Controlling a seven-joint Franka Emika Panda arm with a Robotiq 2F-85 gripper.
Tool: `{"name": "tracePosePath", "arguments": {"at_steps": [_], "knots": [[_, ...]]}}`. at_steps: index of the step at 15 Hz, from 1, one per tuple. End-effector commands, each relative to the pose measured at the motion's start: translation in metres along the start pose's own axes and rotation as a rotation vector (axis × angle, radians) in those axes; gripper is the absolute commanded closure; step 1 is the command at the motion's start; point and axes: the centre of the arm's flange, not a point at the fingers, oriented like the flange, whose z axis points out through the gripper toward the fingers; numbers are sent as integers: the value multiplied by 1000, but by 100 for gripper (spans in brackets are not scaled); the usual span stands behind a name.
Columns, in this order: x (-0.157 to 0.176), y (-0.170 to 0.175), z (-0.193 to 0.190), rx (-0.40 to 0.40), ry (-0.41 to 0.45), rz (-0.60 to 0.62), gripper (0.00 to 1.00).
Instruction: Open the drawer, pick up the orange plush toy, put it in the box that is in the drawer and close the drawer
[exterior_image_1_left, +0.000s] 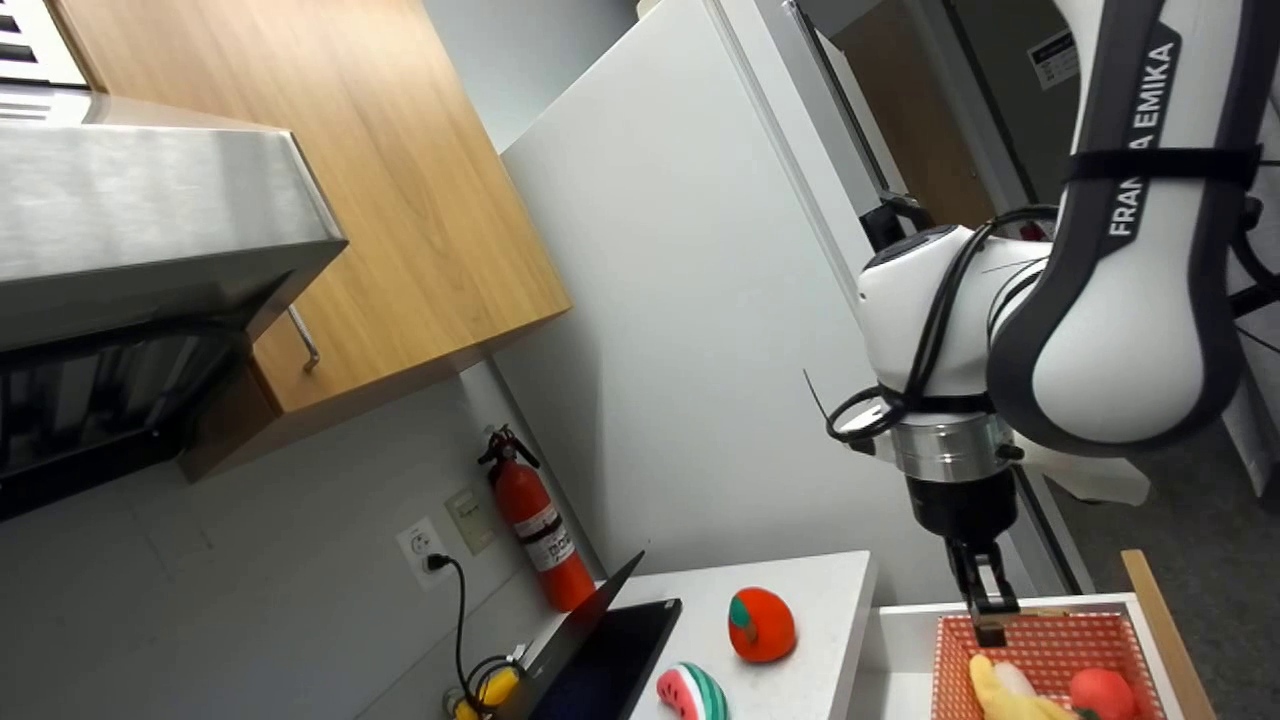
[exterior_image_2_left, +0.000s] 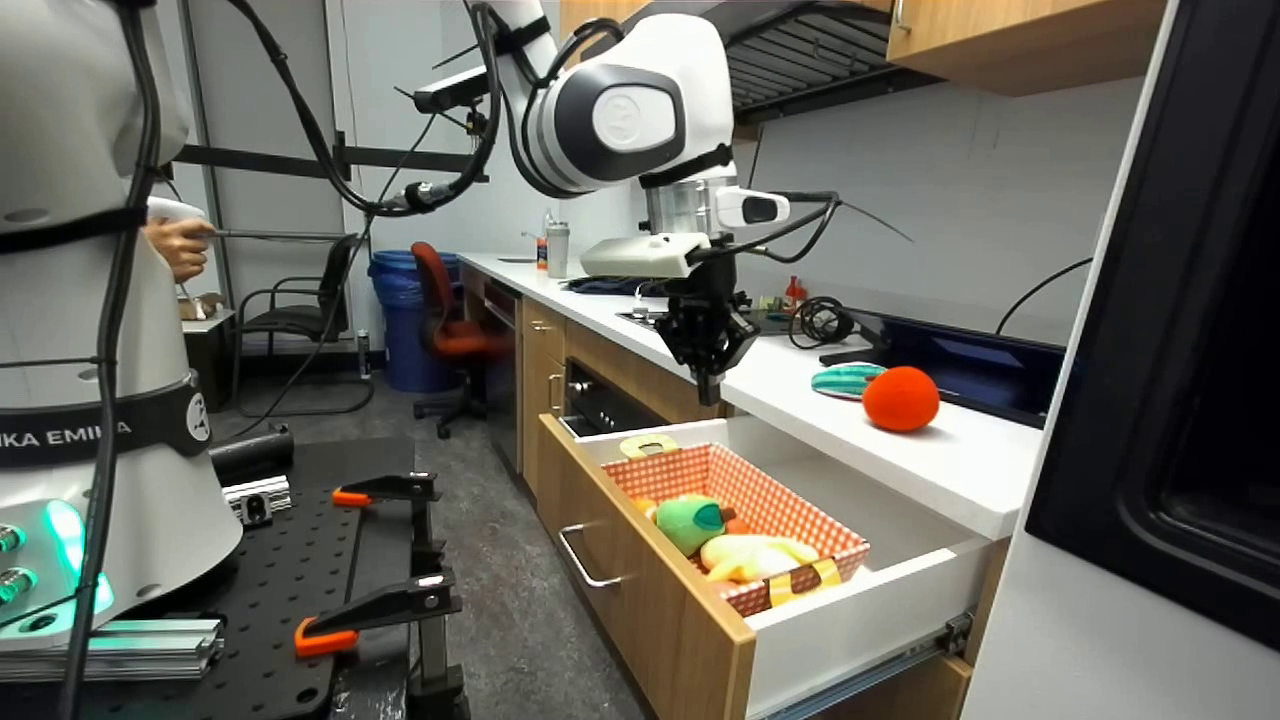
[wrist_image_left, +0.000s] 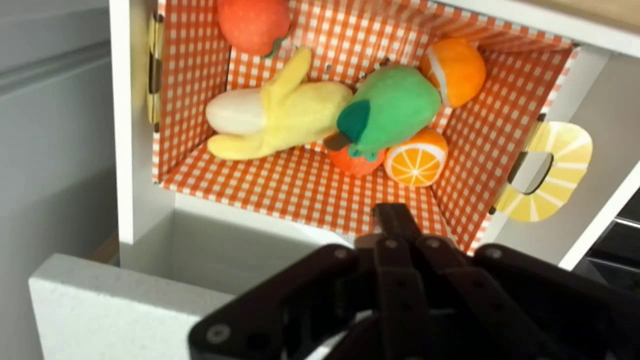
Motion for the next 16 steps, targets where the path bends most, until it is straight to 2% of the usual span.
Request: {"name": "tracePosePath", "arguments": {"at_steps": [1, 5, 10, 16], "knots": [[44, 16, 6, 5, 62, -31, 100], [85, 26, 16, 4, 101, -51, 100], [134, 21, 32, -1, 150, -75, 100], [160, 23, 40, -19, 208, -87, 100]]}}
